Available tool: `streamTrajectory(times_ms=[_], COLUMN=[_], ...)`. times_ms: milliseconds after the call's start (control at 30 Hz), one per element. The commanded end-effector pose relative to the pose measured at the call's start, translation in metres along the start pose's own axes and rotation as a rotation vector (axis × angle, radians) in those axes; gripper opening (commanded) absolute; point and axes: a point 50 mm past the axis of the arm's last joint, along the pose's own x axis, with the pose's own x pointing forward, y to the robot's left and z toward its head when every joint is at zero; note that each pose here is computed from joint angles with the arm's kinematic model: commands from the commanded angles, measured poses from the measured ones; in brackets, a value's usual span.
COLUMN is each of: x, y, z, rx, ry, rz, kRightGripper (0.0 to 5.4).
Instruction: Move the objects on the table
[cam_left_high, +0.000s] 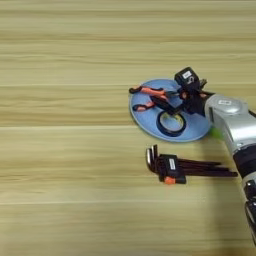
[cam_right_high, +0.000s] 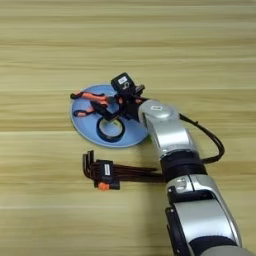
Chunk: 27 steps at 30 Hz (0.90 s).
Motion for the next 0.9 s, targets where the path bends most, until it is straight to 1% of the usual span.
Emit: streamTrajectory(times_ms=[33,200,300,333,400,433,467,600,867,900], x=[0.004,0.014,0.019,0.021,0.025,0.027,0.029,0.034,0.037,0.037], y=[-0.012,-0.007,-0.004,-0.004,-0.006,-0.006,-0.006,-0.006,-0.004,-0.004], z=[0.045,0.046,0.047,0.047,0.046,0.046,0.045,0.044,0.038,0.038], rx=[-0.102,-0.112,-0.103,-0.092,-0.005,0.026,0.044,0.06,0.065,0.067], ry=[-0.126,-0.126,-0.128,-0.126,-0.102,-0.091,-0.08,-0.048,-0.01,-0.01], rz=[-0.048,-0.044,-0.047,-0.045,-0.042,-0.039,-0.038,-0.031,0.002,0.005], kRightGripper=[5.37,5.37,5.37,5.37,5.37,5.37,5.37,5.37,5.37,5.22])
